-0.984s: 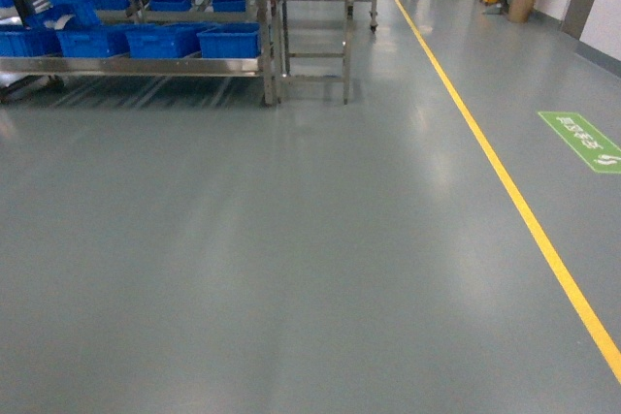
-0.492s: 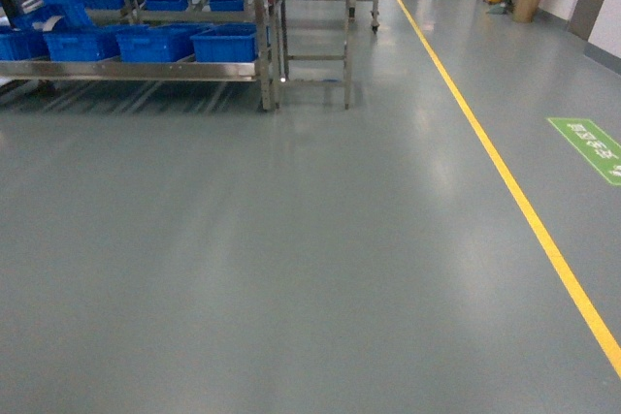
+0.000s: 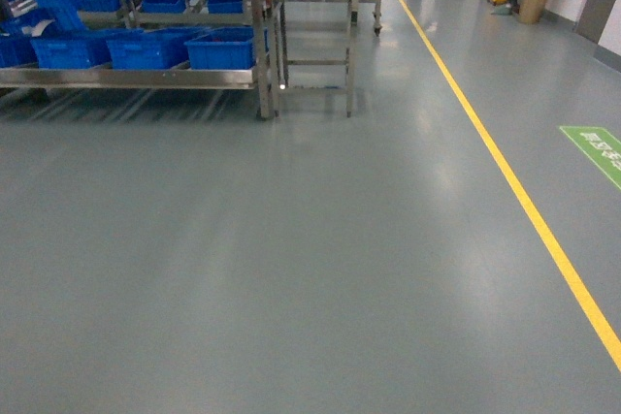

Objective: Sort blue parts and orange caps into right shelf containers

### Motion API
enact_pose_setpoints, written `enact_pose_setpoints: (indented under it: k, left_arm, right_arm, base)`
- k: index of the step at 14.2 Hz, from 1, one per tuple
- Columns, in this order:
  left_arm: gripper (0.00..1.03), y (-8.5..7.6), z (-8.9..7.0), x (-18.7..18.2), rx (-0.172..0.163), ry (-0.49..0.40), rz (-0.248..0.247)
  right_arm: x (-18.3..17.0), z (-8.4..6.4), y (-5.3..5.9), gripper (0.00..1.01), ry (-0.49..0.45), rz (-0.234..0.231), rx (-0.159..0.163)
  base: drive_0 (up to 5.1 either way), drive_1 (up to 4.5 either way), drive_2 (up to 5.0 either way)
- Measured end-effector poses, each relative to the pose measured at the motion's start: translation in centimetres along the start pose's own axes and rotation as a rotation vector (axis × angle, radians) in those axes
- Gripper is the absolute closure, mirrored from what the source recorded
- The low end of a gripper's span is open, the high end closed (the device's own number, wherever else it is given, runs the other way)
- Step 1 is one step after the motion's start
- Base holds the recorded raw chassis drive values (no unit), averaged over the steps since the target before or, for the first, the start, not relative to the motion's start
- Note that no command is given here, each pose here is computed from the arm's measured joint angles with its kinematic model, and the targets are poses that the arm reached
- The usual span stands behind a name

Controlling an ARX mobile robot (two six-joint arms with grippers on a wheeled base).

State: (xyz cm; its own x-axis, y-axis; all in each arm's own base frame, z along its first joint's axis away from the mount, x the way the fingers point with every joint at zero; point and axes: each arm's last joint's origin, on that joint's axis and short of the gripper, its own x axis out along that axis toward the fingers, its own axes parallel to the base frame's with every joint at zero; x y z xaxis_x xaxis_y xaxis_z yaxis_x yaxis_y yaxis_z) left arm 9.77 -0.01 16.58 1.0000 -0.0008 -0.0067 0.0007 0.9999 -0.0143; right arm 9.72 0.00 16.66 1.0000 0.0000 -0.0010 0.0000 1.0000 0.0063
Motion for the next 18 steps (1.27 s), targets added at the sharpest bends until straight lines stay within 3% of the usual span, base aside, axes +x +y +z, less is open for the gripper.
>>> enact_pose_setpoints:
  k: [18]
  left_arm:
    - [0.61,0.00,0.00,0.00,0.000,0.000,0.001]
  right_arm:
    - [0.00,0.03,0.00,0.58,-0.002,0.000,0.000]
  base:
    - [0.0,4.18,-4.2]
